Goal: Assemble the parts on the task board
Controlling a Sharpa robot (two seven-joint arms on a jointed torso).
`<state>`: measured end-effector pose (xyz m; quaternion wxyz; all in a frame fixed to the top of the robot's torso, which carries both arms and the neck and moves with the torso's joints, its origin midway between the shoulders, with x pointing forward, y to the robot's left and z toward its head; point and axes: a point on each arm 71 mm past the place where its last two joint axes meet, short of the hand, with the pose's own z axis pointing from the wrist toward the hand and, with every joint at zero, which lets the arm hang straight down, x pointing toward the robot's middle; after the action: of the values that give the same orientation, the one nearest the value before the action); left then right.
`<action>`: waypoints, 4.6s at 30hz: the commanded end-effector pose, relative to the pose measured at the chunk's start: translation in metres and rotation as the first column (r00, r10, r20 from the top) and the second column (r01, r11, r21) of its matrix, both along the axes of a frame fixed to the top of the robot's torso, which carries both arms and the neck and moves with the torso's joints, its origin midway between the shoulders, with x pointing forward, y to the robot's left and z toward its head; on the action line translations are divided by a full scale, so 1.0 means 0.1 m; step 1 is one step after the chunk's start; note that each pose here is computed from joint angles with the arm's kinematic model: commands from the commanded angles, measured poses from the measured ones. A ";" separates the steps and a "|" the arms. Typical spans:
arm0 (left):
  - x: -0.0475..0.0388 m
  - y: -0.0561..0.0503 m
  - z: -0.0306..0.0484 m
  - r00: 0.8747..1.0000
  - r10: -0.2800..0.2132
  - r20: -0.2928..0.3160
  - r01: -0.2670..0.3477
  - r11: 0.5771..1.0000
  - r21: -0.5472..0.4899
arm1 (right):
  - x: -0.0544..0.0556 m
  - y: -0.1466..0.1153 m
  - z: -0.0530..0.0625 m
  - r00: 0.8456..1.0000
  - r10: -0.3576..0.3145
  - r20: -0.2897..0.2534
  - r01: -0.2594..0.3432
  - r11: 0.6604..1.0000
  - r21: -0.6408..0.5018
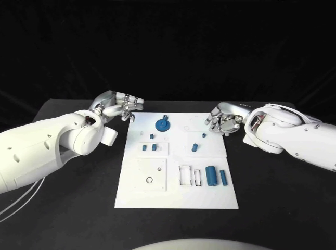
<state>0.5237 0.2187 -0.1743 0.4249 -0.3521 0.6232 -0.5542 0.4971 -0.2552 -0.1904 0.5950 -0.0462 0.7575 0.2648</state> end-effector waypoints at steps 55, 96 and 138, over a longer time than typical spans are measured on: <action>-0.213 -0.01 0.020 0.991 -0.031 -0.128 -0.017 0.934 -0.356 | -0.15 0.50 -0.28 0.972 0.159 0.173 -0.087 0.928 -0.363; -0.200 -0.09 0.005 0.990 -0.050 -0.132 -0.002 0.929 -0.369 | -0.68 1.19 0.15 0.932 0.307 0.194 -0.303 0.952 -0.049; -0.272 -0.29 -0.021 0.982 -0.088 -0.167 0.015 0.919 -0.393 | -0.89 1.64 -0.46 0.904 0.417 0.096 -0.413 0.909 -0.063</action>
<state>0.4966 0.1906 -0.1769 0.2768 -0.4627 0.5474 -0.6400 0.4093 -0.0917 -0.2347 0.5633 -0.2248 0.7040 0.3696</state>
